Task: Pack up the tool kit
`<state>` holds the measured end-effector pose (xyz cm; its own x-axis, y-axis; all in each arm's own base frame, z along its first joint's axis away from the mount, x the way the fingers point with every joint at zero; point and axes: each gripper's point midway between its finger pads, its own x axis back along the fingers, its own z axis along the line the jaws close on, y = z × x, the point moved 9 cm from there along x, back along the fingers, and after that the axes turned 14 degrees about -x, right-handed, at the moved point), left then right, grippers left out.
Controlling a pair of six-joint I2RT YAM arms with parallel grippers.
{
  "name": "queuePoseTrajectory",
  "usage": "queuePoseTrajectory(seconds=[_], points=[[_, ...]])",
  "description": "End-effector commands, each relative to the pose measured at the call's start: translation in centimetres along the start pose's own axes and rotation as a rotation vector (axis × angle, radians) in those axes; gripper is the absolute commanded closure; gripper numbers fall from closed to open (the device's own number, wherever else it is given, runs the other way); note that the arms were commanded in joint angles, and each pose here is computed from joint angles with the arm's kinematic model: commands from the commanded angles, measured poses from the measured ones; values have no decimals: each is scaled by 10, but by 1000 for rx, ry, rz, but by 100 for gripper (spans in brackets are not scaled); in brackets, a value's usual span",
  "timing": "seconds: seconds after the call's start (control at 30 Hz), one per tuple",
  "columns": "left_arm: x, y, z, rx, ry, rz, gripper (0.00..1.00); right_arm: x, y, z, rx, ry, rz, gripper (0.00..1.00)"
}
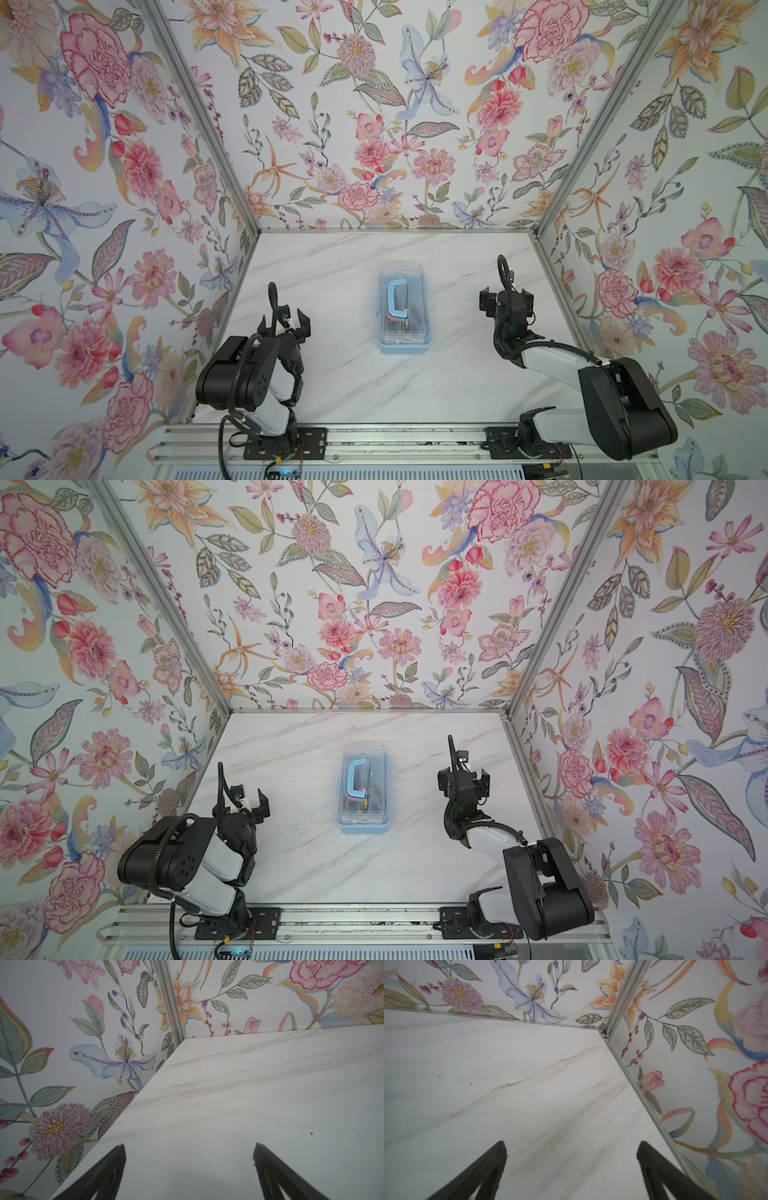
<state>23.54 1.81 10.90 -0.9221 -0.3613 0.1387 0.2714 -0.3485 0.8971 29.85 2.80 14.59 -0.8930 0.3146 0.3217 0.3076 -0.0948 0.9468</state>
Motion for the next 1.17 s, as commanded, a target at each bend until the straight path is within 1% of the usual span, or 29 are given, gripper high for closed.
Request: queuePoseTrajectory(seconds=[0.0,0.07,0.13,0.17,0.23,0.3,0.37,0.4,1.13], points=[[4,34,16,109,73,-223,1,-6,-1,-12,-58,59,-126,1],[4,34,16,109,73,-222,1,-7,-5,-12,-71,152,-101,1],[4,34,15,108,72,-221,1,-8,-16,-18,-86,314,-60,1],[4,34,15,108,72,-221,1,-8,-15,-18,-101,370,-124,1],[2,34,15,106,72,-213,1,-9,-18,-17,-76,358,-50,1],[-8,36,11,94,69,-176,1,-8,-17,-19,-96,359,-95,1],[-25,40,2,53,23,-123,1,-11,-16,-18,-91,351,-59,1],[-33,44,-4,22,3,-107,1,-11,-16,-18,-97,344,-68,1],[-32,45,-5,19,6,-115,1,-15,-15,-22,-122,361,-46,1]])
